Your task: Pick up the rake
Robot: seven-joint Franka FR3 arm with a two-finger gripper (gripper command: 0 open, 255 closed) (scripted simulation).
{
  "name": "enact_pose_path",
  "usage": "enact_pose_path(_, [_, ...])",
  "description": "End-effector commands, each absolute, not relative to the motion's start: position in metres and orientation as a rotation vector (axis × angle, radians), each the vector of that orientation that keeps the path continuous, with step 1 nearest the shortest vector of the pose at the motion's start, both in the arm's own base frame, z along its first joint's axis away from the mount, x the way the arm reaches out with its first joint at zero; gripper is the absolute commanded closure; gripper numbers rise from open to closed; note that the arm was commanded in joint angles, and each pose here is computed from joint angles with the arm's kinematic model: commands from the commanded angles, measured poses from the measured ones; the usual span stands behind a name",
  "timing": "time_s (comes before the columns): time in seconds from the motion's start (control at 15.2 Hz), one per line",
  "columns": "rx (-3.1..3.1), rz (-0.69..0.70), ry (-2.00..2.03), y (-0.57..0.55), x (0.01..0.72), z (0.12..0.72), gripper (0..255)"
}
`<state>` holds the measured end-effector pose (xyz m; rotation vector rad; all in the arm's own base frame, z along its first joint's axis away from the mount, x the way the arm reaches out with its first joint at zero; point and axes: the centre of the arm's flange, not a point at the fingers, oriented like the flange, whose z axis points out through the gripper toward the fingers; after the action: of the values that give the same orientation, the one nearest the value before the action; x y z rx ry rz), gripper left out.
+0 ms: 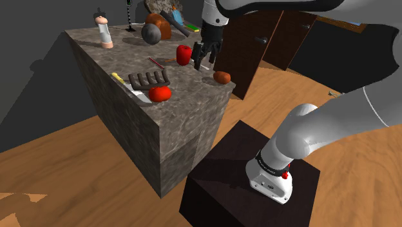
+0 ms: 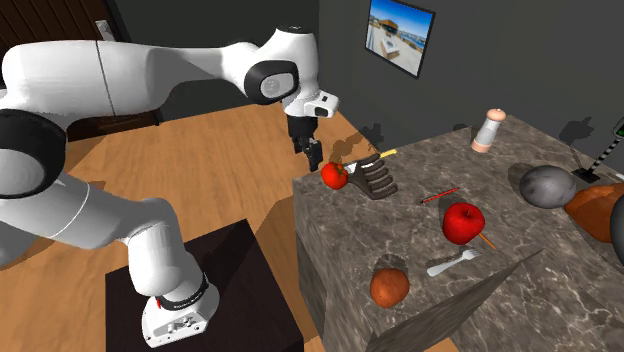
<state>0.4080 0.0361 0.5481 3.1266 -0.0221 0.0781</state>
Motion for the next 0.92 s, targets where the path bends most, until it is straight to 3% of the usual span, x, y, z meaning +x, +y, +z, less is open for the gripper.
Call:
enact_pose_path(0.0, [3.133, 0.052, -0.07, 0.042, 0.428, 0.534, 0])
enact_pose_path(0.86, [3.147, -0.118, -0.364, 0.079, 0.573, 0.429, 0])
